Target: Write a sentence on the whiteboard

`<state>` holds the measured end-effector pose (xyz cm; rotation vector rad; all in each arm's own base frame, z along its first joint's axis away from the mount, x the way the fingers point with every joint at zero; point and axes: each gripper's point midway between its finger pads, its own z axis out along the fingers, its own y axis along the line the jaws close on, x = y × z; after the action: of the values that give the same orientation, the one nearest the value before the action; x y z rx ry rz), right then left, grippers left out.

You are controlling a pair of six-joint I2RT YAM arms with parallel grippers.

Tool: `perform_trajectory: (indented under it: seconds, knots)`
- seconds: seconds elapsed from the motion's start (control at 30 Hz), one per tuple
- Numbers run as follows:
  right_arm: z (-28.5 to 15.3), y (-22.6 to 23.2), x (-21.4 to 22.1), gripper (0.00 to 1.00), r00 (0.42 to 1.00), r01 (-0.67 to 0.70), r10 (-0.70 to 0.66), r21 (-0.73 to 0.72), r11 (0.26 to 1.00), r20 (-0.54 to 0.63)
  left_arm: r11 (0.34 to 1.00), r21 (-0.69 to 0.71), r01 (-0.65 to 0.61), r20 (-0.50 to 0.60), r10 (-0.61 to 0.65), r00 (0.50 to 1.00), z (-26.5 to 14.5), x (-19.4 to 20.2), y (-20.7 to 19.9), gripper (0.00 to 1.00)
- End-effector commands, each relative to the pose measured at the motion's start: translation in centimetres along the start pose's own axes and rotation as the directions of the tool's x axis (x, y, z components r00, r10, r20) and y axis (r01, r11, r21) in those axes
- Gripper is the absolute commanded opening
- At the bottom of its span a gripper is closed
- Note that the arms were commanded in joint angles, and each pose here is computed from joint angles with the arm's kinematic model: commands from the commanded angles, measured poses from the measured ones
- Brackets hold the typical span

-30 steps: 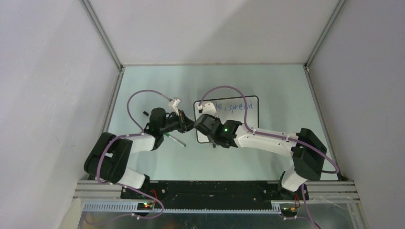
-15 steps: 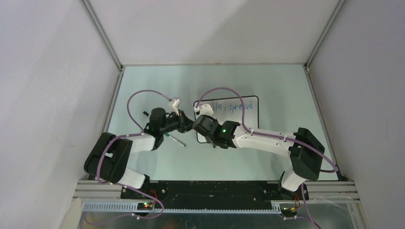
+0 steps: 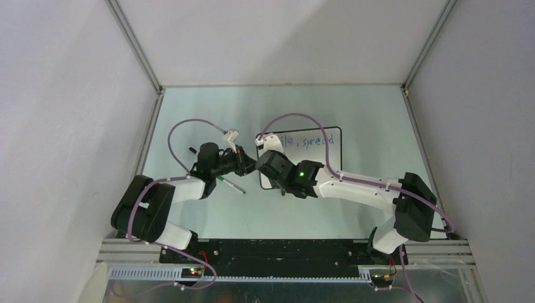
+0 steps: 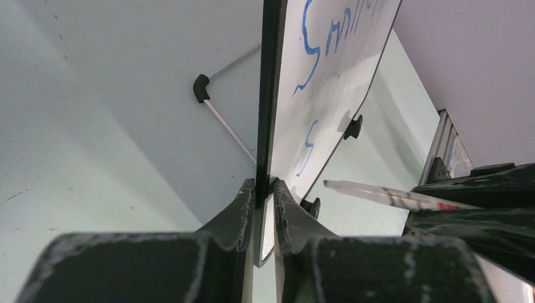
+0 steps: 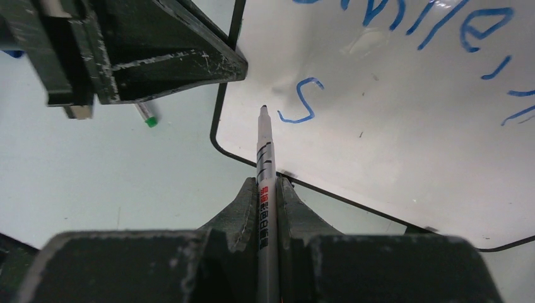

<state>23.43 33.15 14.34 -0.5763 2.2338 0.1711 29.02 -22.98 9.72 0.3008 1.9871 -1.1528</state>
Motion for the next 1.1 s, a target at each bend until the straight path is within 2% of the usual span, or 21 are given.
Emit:
perform_trajectory:
  seconds: [0.0,0.43,1.07]
  knots:
    - [-2.1,-1.0,-2.6,0.0,0.994,-0.05,0.05,-0.002,0.999,0.101,1.0,-0.016,-0.013,0.01,0.013,1.0,-0.2,-0.1,0.1,0.06]
    - [-1.2,-4.0,-2.0,0.0,0.994,-0.089,0.084,0.073,0.993,0.066,1.0,-0.016,-0.015,0.012,0.015,1.0,-0.2,-0.2,0.1,0.06]
    - [0.6,-4.6,-1.4,0.0,0.996,-0.088,0.086,0.091,0.992,0.031,1.0,-0.016,-0.014,0.011,0.015,1.0,-0.2,-0.1,0.1,0.06]
